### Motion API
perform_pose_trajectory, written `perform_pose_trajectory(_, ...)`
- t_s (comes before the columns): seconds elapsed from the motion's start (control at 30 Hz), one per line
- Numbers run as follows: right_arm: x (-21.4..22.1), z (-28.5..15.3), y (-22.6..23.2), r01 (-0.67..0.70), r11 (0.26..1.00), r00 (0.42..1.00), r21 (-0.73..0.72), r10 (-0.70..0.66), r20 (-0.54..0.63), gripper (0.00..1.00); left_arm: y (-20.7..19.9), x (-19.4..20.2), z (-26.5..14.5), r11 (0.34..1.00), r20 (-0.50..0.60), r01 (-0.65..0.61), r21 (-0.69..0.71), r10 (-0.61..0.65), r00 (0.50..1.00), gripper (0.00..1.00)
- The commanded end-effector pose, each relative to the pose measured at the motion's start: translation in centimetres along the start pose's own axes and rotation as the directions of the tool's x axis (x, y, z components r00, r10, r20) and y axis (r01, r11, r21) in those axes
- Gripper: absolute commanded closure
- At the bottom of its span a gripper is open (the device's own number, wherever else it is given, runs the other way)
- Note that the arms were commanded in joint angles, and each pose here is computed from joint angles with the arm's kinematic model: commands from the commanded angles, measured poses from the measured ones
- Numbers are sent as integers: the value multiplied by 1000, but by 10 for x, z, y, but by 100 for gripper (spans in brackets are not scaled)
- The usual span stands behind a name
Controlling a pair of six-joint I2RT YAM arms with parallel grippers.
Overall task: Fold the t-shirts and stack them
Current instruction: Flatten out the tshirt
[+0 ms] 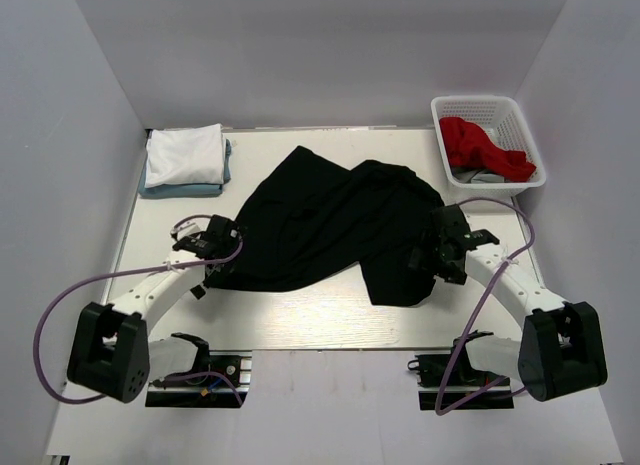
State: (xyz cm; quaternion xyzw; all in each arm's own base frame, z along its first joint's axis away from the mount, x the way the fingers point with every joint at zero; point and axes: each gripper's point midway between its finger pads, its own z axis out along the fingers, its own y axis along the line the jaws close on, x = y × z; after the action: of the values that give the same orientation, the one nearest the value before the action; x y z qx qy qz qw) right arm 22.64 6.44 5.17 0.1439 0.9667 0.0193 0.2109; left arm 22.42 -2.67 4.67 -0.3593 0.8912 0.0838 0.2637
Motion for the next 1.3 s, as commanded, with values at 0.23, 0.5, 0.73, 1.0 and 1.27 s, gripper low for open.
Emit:
perform_pose_trajectory(0.23, 13, 10, -9, -74, 997, 997, 21, 74, -17, 10, 47, -1, 20, 977, 22, 155, -149, -154, 988, 1)
perform_pose_trajectory(0.5, 3, 16, 5, -60, 997, 998, -38, 60, -6, 16, 14, -3, 39, 992, -43, 129, 0, -128, 991, 1)
perform_pose_trajectory(0.73, 7, 20, 3, -74, 997, 997, -30, 73, -19, 38, 11, 21, 58, 999, -152, 48, -11, -49, 987, 45)
perform_pose_trajectory(1.0, 4, 5, -8, -92, 996, 996, 15, 92, 15, 100, -6, 9, 54, 997, -125, 29, 72, -20, 992, 100)
perform_pose_trajectory(1.27, -33, -32, -10, -94, 996, 979, -6, 93, 183, 100, -35, -51, -6, 951, 90, 43, 306, -74, 993, 100)
